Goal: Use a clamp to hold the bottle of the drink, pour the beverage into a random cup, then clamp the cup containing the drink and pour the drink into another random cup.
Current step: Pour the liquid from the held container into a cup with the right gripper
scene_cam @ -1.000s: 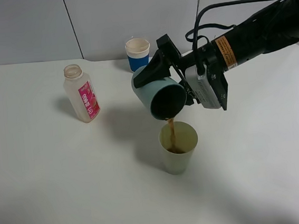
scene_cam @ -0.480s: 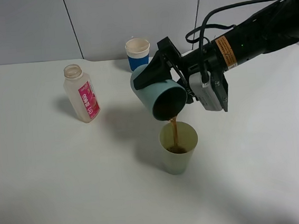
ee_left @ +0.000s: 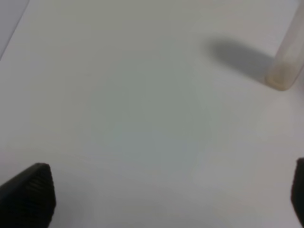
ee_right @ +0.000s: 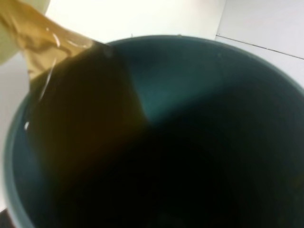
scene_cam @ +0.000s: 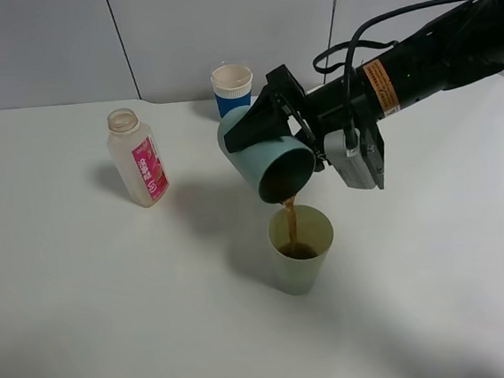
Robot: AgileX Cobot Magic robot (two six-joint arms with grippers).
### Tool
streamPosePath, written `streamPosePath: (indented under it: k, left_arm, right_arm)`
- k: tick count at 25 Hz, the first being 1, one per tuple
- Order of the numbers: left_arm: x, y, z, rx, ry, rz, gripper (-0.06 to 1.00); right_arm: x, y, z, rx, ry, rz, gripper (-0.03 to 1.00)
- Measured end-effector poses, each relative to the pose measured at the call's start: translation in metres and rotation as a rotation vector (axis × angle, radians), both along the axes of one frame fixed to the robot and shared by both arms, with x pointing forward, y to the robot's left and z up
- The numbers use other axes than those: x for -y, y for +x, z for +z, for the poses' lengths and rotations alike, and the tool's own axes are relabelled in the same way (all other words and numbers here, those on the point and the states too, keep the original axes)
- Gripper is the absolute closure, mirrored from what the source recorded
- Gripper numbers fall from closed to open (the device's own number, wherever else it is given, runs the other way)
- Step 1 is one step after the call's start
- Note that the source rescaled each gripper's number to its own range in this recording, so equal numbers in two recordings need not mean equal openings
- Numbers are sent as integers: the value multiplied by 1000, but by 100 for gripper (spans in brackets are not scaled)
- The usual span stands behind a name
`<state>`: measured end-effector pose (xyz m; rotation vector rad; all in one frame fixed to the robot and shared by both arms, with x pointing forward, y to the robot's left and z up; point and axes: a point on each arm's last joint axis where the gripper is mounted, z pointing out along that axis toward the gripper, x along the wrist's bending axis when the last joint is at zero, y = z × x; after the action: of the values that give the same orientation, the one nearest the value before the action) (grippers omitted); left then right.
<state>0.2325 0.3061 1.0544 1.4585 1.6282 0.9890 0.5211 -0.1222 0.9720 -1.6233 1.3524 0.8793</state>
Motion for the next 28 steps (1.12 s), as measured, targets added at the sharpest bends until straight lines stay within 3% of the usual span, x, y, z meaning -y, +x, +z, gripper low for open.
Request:
streamPosePath:
  k: [9, 28]
  left_arm:
    - [0, 0, 0, 0, 0, 0, -6]
    - [0, 0, 0, 0, 0, 0, -6]
  right_arm:
    - [-9, -8, 6, 19, 22, 43, 97]
    - [-6, -17, 8, 310, 34, 93, 97]
